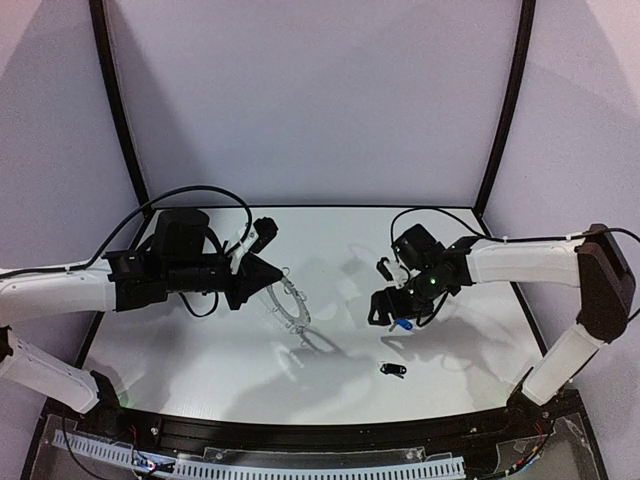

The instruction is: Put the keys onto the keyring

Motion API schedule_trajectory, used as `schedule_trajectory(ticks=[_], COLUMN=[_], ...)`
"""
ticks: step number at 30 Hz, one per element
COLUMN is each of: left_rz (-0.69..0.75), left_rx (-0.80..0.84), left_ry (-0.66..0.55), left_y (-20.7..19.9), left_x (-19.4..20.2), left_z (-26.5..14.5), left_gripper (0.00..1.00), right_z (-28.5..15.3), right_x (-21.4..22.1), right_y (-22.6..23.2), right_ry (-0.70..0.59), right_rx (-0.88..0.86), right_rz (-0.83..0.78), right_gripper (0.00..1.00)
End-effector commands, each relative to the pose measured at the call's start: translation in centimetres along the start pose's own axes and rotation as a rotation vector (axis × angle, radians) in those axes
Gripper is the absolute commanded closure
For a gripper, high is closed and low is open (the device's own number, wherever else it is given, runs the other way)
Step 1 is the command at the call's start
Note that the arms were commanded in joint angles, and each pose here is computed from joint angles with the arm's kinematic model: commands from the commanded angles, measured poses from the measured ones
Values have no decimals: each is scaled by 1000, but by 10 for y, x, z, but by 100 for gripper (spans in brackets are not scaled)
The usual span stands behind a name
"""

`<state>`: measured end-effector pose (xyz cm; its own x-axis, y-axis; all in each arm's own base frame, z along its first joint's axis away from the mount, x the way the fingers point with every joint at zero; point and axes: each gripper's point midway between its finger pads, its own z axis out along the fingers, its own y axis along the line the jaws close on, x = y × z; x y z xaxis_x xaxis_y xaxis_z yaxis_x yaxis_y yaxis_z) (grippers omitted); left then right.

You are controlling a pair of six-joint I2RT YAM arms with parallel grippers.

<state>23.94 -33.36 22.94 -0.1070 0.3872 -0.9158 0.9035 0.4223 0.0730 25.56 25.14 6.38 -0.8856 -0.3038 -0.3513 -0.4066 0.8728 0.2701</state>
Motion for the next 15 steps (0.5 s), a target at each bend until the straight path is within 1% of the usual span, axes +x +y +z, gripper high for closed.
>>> schedule_trajectory(ticks=[1,7,13,15], left_rz=[26,40,51,53], left_rx=[-8,-21,-33,-32], left_ry=[-48,-50,-42,-39], left_y=[2,3,6,6], left_x=[-18,-19,-18,-17], left_z=[-8,-11,-10,-9], left_gripper=[99,99,99,99], right_z=[1,6,11,13], right_x=[-30,-44,-35,-35], right_y=[-16,-31,-51,-55], right_ry=[-45,-27,8,20], right_rx=[71,176,284,314], right_rz=[20,16,55,71], right_gripper=[15,22,29,35])
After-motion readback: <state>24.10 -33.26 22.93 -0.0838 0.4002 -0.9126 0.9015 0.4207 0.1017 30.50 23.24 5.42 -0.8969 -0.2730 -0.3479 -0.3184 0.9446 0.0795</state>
